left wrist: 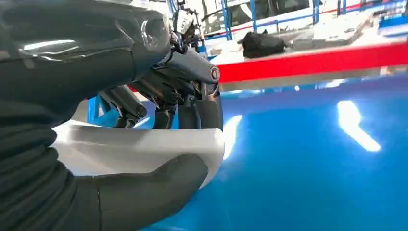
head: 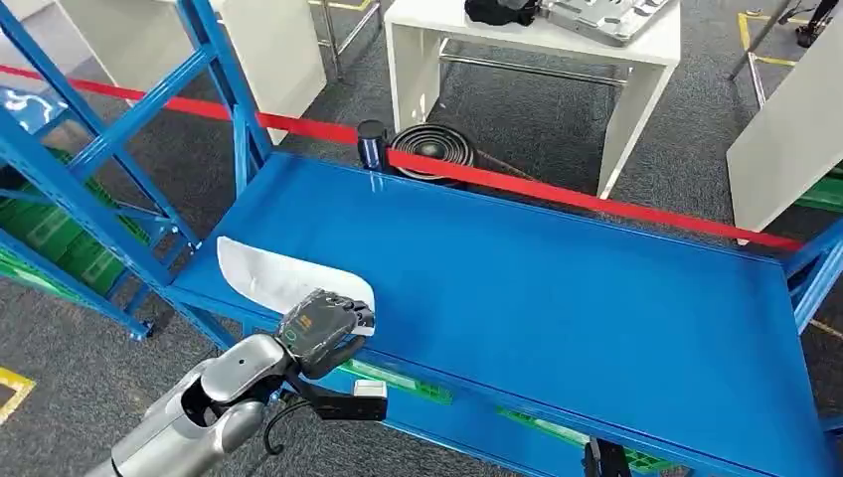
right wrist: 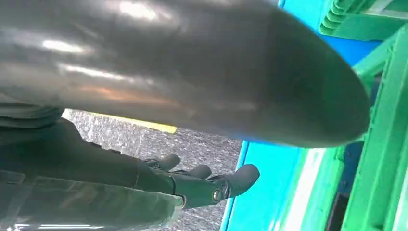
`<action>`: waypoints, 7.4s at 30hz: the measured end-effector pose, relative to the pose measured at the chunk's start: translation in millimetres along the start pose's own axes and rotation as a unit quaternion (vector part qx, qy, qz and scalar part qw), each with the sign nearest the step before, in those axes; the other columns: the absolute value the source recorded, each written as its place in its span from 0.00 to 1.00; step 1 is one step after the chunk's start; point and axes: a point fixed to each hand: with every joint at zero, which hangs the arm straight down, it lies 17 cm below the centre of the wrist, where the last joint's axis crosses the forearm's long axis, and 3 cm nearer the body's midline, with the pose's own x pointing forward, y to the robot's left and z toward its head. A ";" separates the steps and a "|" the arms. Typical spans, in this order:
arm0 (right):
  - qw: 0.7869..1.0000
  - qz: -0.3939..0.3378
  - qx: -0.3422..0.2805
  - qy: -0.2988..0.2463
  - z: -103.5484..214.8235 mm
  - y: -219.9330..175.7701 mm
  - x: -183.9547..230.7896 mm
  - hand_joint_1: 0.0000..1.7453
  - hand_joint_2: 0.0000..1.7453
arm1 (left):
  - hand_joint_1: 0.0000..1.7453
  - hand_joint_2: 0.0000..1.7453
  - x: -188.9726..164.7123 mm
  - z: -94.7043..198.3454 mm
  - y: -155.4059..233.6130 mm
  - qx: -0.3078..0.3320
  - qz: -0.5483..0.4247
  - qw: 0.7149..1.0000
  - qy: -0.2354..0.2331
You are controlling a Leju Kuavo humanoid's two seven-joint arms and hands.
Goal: Take the parts from the cabinet and place them on the table.
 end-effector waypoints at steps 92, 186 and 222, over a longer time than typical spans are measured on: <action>0.998 -0.060 0.019 0.007 12.0 34.1 -18.2 0.00 0.00 | 1.00 1.00 42.2 118.4 276.3 0.479 0.468 0.701 -0.244; 0.999 -0.022 0.029 0.012 9.1 32.7 -18.1 0.00 0.00 | 1.00 1.00 48.1 133.3 248.8 0.469 0.457 0.719 -0.232; 0.999 -0.021 0.024 0.023 10.9 27.0 -28.5 0.00 0.00 | 1.00 1.00 57.4 128.1 249.6 0.463 0.456 0.724 -0.232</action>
